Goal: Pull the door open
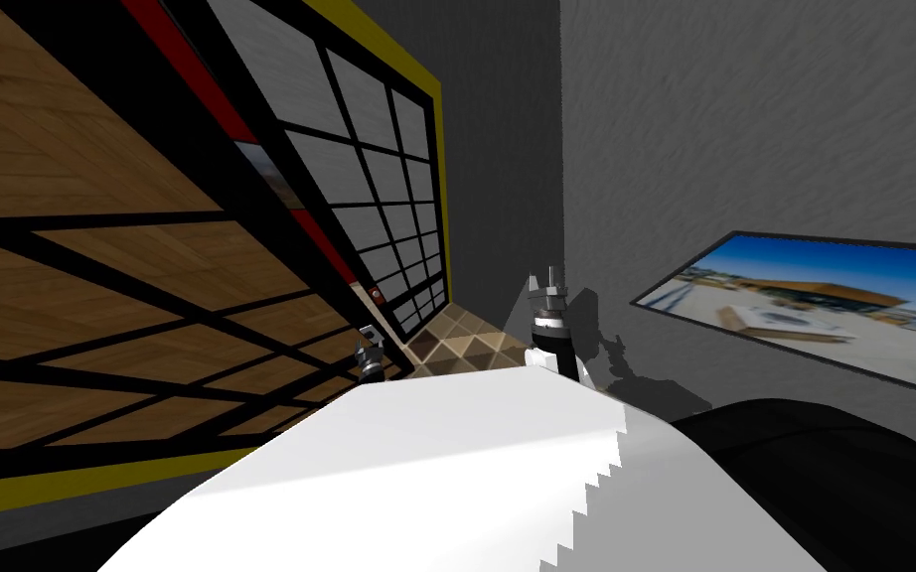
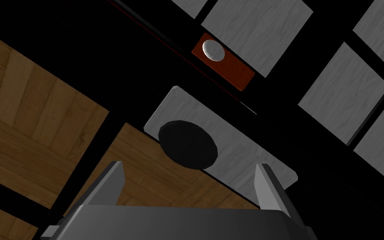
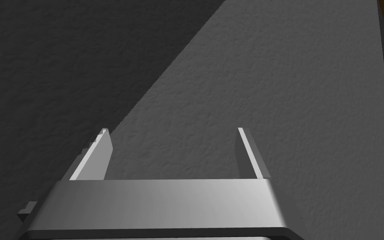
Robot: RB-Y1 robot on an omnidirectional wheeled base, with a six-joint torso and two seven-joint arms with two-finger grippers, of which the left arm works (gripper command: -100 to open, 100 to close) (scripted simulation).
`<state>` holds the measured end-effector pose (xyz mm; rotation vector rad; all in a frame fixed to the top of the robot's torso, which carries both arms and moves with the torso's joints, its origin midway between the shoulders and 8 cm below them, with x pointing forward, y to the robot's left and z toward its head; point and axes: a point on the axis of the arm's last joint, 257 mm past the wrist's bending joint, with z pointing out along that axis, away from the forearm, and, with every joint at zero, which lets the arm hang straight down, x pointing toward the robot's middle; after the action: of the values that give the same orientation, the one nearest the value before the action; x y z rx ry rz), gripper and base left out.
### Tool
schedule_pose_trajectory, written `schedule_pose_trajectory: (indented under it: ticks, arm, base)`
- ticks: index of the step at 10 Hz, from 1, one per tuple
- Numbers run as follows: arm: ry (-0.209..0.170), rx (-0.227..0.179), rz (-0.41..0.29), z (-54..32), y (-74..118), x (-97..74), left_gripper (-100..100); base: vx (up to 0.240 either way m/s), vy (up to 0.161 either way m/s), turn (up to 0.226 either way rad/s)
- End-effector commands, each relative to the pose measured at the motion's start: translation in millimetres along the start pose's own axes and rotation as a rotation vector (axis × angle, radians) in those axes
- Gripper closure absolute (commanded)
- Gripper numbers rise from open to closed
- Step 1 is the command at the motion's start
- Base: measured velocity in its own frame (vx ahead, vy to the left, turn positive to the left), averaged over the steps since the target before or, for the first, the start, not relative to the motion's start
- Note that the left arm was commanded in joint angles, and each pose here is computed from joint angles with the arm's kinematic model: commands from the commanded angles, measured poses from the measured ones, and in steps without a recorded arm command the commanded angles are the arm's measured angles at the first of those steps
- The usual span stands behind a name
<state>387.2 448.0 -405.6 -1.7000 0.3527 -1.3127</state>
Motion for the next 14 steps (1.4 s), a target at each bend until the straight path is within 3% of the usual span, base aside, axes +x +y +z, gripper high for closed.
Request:
schedule_pose_trajectory:
  ticks: [1,4,5,9,10,14]
  arm:
    - [-0.001,0.002,-0.066,1.1,1.0,2.7,-100]
    - [-0.003,0.007,-0.171,2.9,3.3,7.9,-100]
    - [-0.003,0.007,-0.177,2.9,3.3,7.9,-100]
    - [-0.006,0.013,-0.34,5.4,7.0,15.6,-100]
    - [-0.006,0.013,-0.345,5.4,7.0,15.6,-100]
    - [-0.009,0.019,-0.502,7.5,10.8,22.9,-100]
  base:
    - [-0.047,0.011,-0.033]
    - [-0.062,0.015,-0.044]
    - [-0.045,0.01,-0.023]
    - [-0.059,0.011,-0.044]
    - [-0.046,0.009,-0.019]
    - [-0.058,0.012,-0.04]
